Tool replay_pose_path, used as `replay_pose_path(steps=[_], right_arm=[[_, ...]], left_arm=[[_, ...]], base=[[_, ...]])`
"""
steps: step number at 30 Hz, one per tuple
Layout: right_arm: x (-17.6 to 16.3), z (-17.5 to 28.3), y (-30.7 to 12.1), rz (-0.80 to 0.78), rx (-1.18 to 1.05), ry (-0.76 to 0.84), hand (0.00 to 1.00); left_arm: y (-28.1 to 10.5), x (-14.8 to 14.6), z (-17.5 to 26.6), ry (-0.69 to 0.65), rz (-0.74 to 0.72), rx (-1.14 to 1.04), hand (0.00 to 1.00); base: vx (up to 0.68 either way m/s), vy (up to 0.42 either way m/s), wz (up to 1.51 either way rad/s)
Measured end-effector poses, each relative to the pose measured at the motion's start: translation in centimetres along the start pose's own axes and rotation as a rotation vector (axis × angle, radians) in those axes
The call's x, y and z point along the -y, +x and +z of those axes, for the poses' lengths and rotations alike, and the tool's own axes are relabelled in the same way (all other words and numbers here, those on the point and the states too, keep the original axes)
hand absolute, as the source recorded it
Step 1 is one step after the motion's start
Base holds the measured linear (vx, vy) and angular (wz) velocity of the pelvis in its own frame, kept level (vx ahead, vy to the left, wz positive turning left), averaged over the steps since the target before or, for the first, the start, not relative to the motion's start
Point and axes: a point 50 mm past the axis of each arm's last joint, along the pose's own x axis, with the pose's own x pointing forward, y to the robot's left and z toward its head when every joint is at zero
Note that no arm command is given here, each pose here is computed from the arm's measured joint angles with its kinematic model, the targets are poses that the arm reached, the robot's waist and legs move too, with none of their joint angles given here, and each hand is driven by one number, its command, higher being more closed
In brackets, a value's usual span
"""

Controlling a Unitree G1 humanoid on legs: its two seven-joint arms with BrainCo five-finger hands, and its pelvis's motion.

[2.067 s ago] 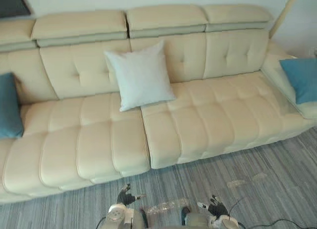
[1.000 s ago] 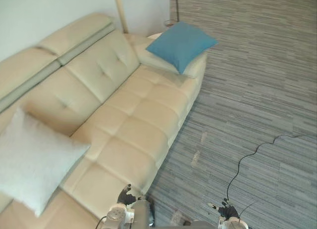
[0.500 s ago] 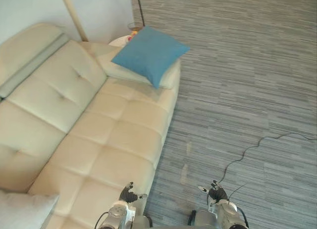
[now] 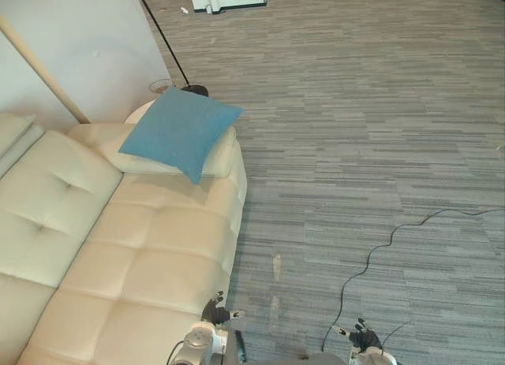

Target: Pick up cushions and gather them together orderly.

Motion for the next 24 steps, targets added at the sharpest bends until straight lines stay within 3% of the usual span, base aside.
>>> replay_pose_path(steps=[4, 12, 20, 24], right_arm=[[-2.4, 0.4, 0.1, 0.061, 0.013, 0.011, 0.00], [-1.1, -0.8, -0.3, 0.042, -0.015, 0.013, 0.00], [-1.5, 0.6, 0.0, 0.054, 0.034, 0.017, 0.00], [-0.3, 1.2, 0.2, 0.025, 0.047, 0.015, 0.00]], left_arm=[[0.2, -1.0, 0.6, 0.022, 0.008, 0.014, 0.00], [0.1, -1.5, -0.4, 0.065, 0.001, -0.028, 0.00], [0.1, -1.5, -0.4, 0.067, 0.009, -0.026, 0.00], [-0.3, 0.3, -1.3, 0.024, -0.020, -0.056, 0.00]], base=[[0.41, 0.088, -0.27], [0.46, 0.053, 0.17], [0.40, -0.256, 0.46], [0.37, -0.388, 0.32]])
